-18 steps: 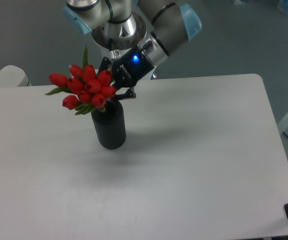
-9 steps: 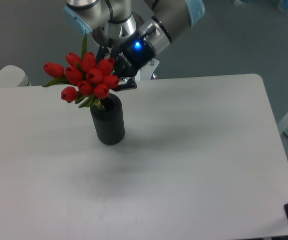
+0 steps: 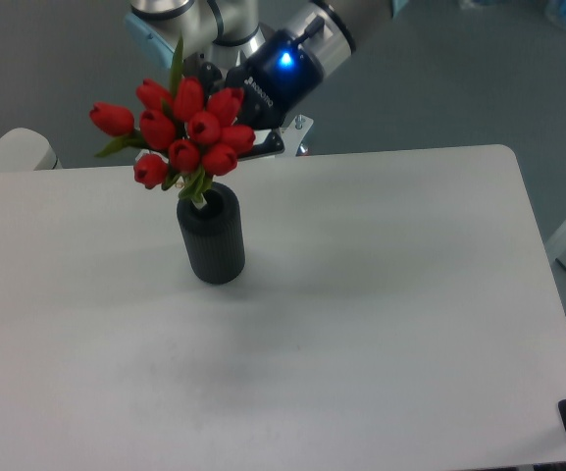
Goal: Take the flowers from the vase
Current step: 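Lift the tulip bunch straight up out of the black vase, then carry the held tulips away from the vase and lower them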
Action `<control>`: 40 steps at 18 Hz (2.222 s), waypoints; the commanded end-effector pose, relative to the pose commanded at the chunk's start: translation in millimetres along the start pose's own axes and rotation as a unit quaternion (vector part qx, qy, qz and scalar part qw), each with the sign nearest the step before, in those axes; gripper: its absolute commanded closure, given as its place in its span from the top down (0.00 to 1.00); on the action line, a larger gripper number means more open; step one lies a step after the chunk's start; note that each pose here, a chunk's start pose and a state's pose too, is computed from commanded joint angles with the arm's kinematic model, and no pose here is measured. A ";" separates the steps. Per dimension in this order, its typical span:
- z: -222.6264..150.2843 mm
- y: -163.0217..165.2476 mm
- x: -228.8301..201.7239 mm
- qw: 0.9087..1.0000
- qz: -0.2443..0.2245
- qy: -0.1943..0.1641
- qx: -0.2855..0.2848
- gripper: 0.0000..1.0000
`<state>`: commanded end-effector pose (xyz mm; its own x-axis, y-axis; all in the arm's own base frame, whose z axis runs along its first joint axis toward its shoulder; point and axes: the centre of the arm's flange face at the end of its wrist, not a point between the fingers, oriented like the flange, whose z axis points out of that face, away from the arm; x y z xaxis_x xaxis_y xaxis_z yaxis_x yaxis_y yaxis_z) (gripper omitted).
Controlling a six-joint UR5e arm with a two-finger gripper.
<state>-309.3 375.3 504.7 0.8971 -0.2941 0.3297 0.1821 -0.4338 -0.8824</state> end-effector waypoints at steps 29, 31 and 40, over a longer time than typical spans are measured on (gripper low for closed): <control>58.5 4.6 -187.7 0.934 0.060 -0.139 -0.323 0.20; 75.6 17.7 -191.6 0.909 0.065 -0.147 -0.384 0.19; 120.6 38.5 -221.7 0.853 0.090 -0.153 -0.490 0.19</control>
<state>-452.7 526.5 357.1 0.9655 -0.2600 -0.0175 -0.2595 -0.9531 -0.1557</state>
